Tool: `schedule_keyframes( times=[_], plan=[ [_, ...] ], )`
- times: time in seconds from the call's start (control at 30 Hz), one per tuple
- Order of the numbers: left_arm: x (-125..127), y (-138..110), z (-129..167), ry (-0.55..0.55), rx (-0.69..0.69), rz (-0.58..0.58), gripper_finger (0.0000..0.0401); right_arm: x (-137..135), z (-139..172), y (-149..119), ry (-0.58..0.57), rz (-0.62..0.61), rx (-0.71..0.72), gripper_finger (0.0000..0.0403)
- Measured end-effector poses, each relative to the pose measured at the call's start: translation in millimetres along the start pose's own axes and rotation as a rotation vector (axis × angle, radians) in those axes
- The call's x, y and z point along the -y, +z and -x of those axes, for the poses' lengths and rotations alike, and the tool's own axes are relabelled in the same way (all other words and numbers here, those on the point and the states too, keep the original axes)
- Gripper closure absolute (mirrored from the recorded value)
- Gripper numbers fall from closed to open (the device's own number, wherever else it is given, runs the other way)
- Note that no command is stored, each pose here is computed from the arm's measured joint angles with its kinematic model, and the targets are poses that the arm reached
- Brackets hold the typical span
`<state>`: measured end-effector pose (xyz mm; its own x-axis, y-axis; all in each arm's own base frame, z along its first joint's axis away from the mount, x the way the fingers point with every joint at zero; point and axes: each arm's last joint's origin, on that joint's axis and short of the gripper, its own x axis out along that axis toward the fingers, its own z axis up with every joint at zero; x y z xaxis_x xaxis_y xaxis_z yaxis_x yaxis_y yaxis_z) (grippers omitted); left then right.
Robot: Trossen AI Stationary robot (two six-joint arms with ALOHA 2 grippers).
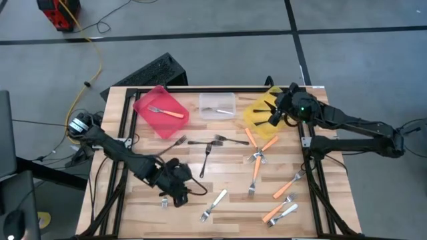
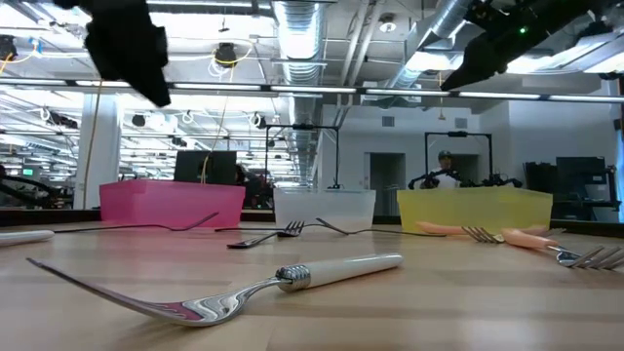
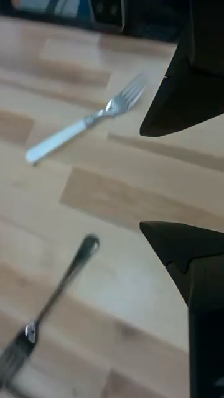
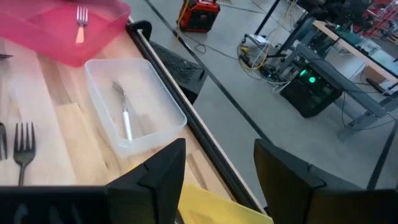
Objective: Sort silverware by color (type)
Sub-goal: Put the orange fork into the red bin
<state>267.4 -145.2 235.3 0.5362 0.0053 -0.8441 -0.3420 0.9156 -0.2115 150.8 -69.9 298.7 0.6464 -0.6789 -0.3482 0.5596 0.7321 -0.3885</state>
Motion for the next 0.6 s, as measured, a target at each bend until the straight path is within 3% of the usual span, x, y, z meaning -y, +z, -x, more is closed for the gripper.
schedule_keyframes(
  times=[0.17, 0.33, 0.47, 0.6],
  plan=[
    [-2.9, 4.3, -0.2, 0.087, 0.112, 0.017, 0.0182, -3.5, -1.1, -0.5, 0.017, -0.022, -0.011, 0.0186],
    [-15.6, 26.7, -5.2, 0.142, 0.207, -0.075, 0.0182, -11.1, 0.3, -5.2, 0.073, -0.098, -0.062, 0.0186],
    [-25.0, 43.0, -8.7, 0.131, 0.232, -0.132, 0.0182, -26.5, 3.3, -14.0, 0.232, -0.187, -0.169, 0.0186],
    [-26.2, 45.4, -9.4, 0.121, 0.222, -0.218, 0.0182, -47.9, 15.9, -16.2, 0.45, -0.149, -0.206, 0.0186]
  ],
)
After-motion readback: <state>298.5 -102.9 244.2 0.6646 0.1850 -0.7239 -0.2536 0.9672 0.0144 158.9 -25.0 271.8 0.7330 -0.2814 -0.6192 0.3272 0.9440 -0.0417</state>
